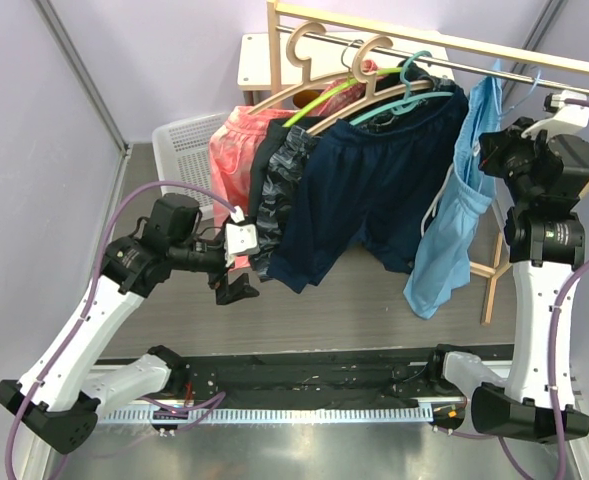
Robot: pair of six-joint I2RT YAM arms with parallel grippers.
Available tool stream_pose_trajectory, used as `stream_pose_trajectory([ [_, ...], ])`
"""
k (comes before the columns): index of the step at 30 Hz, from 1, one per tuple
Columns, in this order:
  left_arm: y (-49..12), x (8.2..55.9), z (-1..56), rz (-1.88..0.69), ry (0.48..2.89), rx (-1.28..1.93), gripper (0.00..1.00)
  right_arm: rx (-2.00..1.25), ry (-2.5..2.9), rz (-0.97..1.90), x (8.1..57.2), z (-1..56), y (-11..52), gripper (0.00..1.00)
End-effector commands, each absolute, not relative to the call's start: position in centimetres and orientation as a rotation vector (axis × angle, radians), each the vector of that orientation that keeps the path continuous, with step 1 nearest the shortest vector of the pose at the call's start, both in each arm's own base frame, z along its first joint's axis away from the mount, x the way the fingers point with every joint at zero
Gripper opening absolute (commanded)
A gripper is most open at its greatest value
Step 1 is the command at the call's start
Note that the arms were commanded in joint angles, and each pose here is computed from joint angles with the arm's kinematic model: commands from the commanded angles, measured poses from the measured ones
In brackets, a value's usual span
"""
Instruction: Place the shorts on the hanger
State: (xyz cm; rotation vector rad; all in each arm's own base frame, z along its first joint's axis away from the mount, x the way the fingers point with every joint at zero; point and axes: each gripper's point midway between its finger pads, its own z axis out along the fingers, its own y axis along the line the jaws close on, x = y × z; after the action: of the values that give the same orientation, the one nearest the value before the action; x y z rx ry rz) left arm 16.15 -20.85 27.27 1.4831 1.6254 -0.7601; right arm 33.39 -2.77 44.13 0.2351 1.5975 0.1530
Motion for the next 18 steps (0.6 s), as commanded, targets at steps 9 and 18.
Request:
stream_pose_trajectory([
  [9,-21.8,17.1,28.0,-0.803,1.673,1.374,1.0,0.26,1.496,0.11,35.7,47.4,2.7,0.01],
  [18,-21.8,16.4,27.9,-0.859,1.736,1.29,1.0,0.386,1.559,0.245,37.8,46.9,6.7,0.01],
])
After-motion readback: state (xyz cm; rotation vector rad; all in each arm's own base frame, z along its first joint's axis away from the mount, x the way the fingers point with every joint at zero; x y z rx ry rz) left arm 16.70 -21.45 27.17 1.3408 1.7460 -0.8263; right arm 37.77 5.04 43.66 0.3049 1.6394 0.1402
